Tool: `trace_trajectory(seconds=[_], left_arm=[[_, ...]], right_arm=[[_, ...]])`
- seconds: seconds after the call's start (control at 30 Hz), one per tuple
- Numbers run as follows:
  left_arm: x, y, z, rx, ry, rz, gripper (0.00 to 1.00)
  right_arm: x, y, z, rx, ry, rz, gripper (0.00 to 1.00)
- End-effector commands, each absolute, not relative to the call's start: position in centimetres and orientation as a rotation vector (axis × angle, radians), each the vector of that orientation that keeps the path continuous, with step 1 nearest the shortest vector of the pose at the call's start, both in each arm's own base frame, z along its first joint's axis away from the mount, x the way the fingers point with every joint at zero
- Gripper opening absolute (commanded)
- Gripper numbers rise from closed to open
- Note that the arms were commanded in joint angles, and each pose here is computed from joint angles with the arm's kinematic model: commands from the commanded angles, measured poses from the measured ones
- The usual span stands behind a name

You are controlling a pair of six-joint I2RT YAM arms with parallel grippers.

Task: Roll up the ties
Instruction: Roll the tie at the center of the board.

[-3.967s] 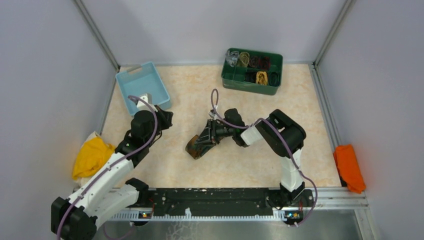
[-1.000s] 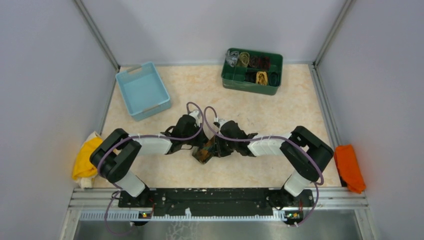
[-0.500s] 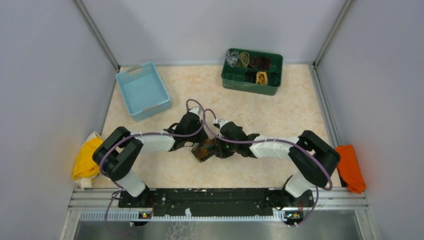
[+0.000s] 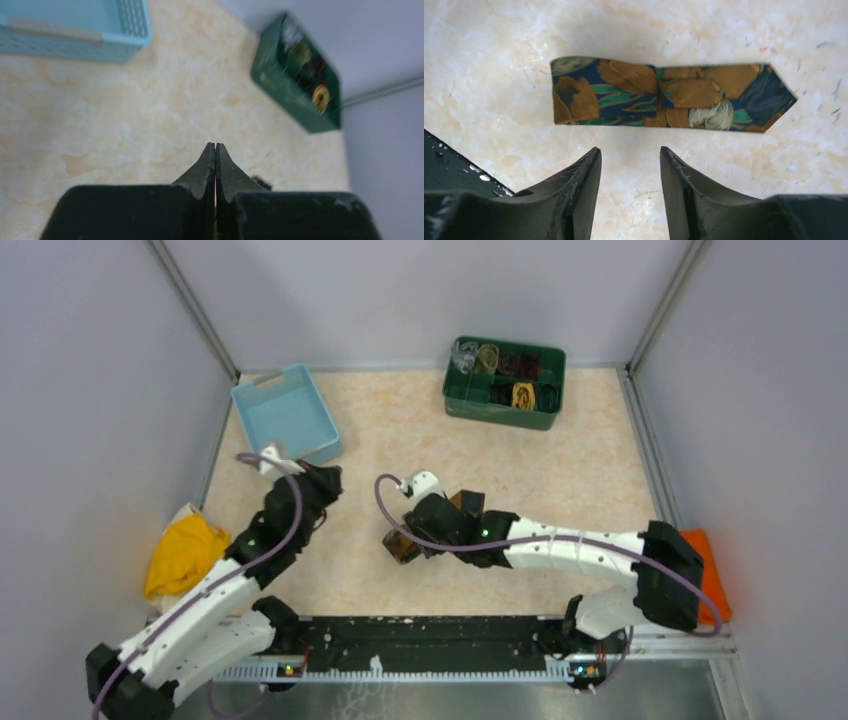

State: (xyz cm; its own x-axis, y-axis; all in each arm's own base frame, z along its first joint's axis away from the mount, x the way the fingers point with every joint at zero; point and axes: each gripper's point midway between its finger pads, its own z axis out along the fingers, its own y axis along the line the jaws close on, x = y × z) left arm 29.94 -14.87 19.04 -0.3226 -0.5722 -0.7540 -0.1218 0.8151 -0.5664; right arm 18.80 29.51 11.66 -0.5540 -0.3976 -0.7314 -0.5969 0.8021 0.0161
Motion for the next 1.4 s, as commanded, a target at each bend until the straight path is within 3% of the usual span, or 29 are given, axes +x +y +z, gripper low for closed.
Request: trace_trajectory(seconds=[0.0, 0.2, 0.53, 0.83, 1.07, 1.37], left_arm=[[26.5, -7.9, 22.3, -0.769, 1.618, -0.461, 0.0], [22.2, -0.9, 26.2, -0.945, 1.348, -0.425, 0.0], [21.3, -0.2, 26.6, -0.911, 1.414, -0.357, 0.0], [21.5, -0.8, 27.0, -0.853, 1.418, -0.372, 0.0], [22.0, -2.0, 27.6, -0.785, 1.422, -0.42, 0.0], [22.4, -2.4, 27.7, -0.761, 1.426, -0.414, 0.0]], right_arm=[[20.0, 30.5, 13.6, -0.791, 2.124, 0.106, 0.52], [19.8, 34.5, 12.5, -0.924, 2.074, 0.041, 0.69], [19.0, 39.4, 9.7, -1.052, 2.089, 0.098, 0.78], [18.7, 38.8, 5.4, -1.091, 2.174, -0.006, 0.84], [19.6, 36.6, 3.6, -0.997, 2.221, -0.117, 0.79], [21.1, 34.7, 1.9, -0.872, 2.366, -0.015, 0.5]])
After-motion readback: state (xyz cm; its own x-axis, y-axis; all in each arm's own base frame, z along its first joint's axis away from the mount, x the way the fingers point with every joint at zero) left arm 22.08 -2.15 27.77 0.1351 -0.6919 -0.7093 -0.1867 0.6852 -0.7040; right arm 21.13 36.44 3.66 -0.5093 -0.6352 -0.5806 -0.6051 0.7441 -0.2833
